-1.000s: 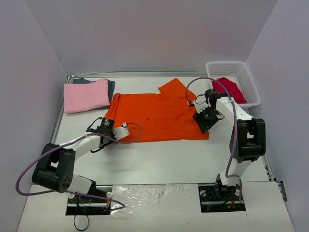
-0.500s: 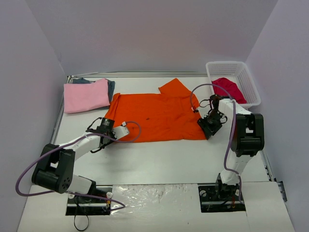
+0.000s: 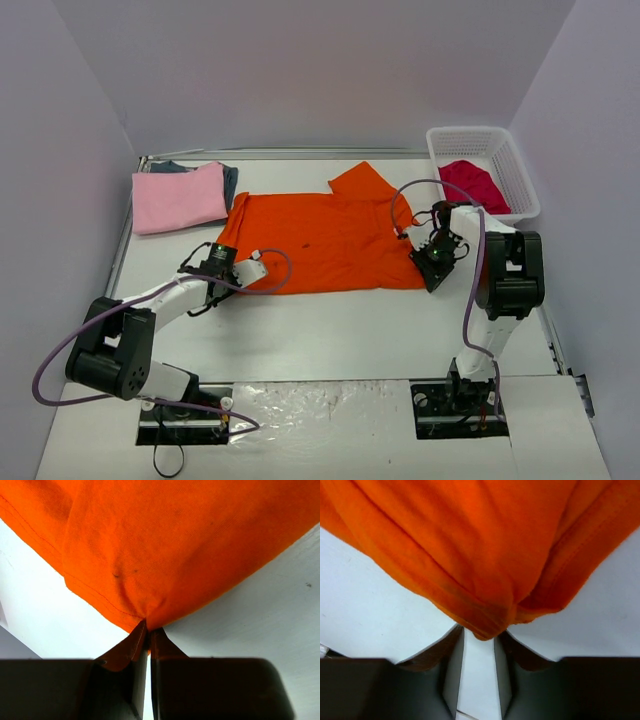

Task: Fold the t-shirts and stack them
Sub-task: Fold the flattened tshirt in 1/3 of the way

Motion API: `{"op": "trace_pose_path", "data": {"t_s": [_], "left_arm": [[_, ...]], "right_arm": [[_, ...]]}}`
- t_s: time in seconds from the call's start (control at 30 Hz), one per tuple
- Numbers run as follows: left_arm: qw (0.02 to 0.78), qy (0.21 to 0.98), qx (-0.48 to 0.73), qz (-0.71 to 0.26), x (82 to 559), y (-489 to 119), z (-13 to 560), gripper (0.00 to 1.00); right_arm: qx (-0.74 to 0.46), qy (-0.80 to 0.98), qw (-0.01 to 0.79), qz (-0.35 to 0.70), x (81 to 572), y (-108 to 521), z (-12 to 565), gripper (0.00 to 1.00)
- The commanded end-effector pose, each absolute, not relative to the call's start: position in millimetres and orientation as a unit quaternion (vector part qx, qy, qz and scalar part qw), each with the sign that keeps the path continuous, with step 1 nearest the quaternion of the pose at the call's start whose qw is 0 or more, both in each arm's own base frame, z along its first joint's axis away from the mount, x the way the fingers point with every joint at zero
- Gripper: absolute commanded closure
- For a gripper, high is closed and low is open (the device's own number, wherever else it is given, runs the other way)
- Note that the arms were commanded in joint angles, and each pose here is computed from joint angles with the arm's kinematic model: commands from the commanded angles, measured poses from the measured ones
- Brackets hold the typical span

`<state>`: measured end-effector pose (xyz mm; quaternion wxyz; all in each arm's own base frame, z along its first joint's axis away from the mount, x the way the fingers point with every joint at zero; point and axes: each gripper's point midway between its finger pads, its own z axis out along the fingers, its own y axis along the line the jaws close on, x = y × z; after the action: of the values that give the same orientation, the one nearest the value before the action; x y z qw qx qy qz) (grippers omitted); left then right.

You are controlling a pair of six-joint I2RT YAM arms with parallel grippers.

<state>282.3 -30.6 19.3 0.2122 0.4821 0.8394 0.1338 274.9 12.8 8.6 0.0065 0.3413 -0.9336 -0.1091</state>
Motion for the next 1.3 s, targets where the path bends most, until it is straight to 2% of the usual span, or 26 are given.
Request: {"op": "trace_pose_path", "data": {"t_s": [0.0, 0.07, 0.1, 0.47, 0.77, 1.07, 1.27], "left_arm": [[0.233, 0.842, 0.468, 0.136, 294.5, -35.8, 33.7, 0.98], [0.235, 0.843, 0.465, 0.134, 295.3, -36.4, 34.3, 0.98], [0.236, 0.842, 0.465, 0.134, 296.4, -37.2, 35.6, 0.98], [0.246, 0.837, 0.463, 0.156, 295.7, -29.5, 56.8, 0.98], [0.283, 0.825, 0.456, 0.177, 289.8, -21.6, 112.3, 0.98], [0.278, 0.82, 0.483, 0.13, 250.2, -26.4, 144.6, 0.98], [0.24, 0.823, 0.502, 0.11, 216.4, -20.3, 143.3, 0.97]], "right_arm": [[0.345, -0.927, 0.046, -0.143, 251.9, 19.8, 3.6, 0.88], [0.346, -0.926, 0.049, -0.144, 250.9, 19.4, 2.3, 0.99], [0.345, -0.926, 0.049, -0.143, 250.6, 18.8, 2.4, 1.0], [0.34, -0.933, 0.025, -0.111, 257.9, -6.6, 31.8, 1.0], [0.348, -0.932, -0.007, -0.097, 267.7, -22.3, 74.3, 1.0], [0.367, -0.924, -0.01, -0.102, 237.9, -22.8, 95.0, 1.0], [0.382, -0.918, -0.011, -0.104, 209.7, -20.4, 108.4, 1.0]]}}
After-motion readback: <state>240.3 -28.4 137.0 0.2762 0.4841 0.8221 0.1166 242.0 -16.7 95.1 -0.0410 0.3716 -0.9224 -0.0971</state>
